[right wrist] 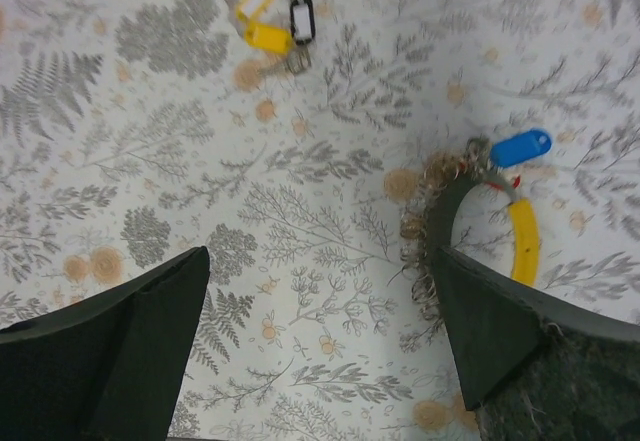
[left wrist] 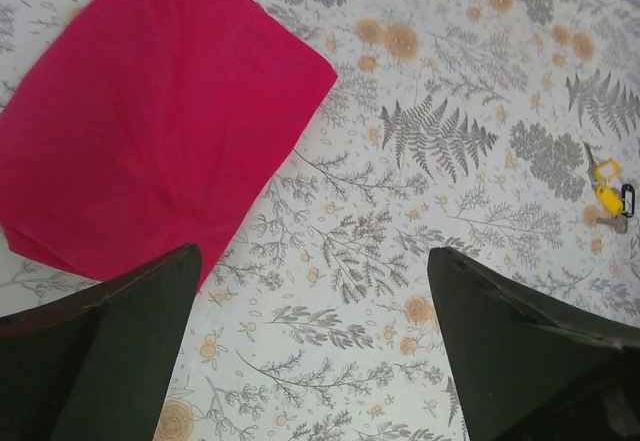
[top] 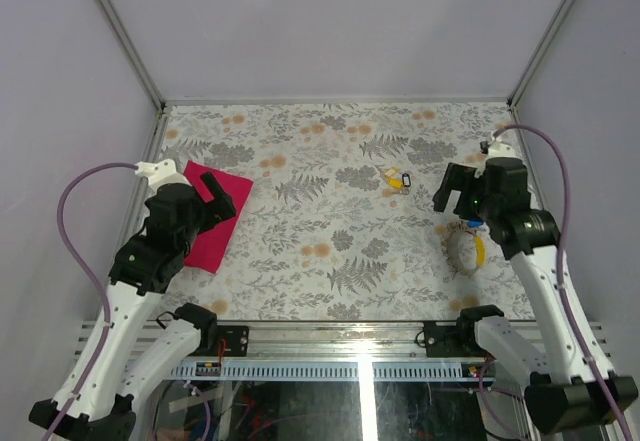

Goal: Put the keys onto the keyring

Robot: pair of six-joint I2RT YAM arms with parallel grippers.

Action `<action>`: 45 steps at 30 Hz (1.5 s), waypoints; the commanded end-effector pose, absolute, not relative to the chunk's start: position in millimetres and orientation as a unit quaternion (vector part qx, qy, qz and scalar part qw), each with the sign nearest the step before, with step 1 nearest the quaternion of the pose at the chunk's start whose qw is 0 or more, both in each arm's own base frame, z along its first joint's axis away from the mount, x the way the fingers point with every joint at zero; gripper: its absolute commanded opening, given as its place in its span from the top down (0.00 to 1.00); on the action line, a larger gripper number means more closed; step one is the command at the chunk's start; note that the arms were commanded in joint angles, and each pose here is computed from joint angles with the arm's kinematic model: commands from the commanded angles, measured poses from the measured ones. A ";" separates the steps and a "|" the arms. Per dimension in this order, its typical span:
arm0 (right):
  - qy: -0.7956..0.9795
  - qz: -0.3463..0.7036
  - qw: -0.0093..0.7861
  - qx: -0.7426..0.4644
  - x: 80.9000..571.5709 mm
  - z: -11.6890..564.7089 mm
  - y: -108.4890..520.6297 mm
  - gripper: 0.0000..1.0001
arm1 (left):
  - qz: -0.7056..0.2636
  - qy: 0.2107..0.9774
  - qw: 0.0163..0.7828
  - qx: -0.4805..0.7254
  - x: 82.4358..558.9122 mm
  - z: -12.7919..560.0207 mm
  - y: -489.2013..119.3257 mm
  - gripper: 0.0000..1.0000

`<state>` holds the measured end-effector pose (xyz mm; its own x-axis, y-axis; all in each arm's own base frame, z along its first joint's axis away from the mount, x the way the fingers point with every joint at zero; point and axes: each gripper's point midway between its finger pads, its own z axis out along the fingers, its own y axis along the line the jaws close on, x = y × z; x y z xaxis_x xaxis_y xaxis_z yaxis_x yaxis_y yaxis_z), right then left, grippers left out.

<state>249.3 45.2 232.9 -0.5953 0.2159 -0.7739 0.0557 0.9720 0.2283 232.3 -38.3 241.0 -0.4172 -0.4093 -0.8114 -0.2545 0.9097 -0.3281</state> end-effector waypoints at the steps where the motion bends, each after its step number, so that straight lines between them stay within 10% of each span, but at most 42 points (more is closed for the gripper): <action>1: 0.898 0.104 0.407 0.130 268.5 193.9 52.4 0.01 | -0.105 0.838 0.501 -0.190 238.2 236.7 -50.7 0.00; 17: 0.912 0.065 0.305 0.268 300.6 61.6 2.8 0.01 | -0.143 0.850 0.490 -0.131 236.0 225.7 -71.4 0.00; 45: 0.932 0.124 0.226 0.256 274.0 12.2 37.4 0.06 | -0.145 0.853 0.483 -0.133 238.7 218.6 -74.0 0.00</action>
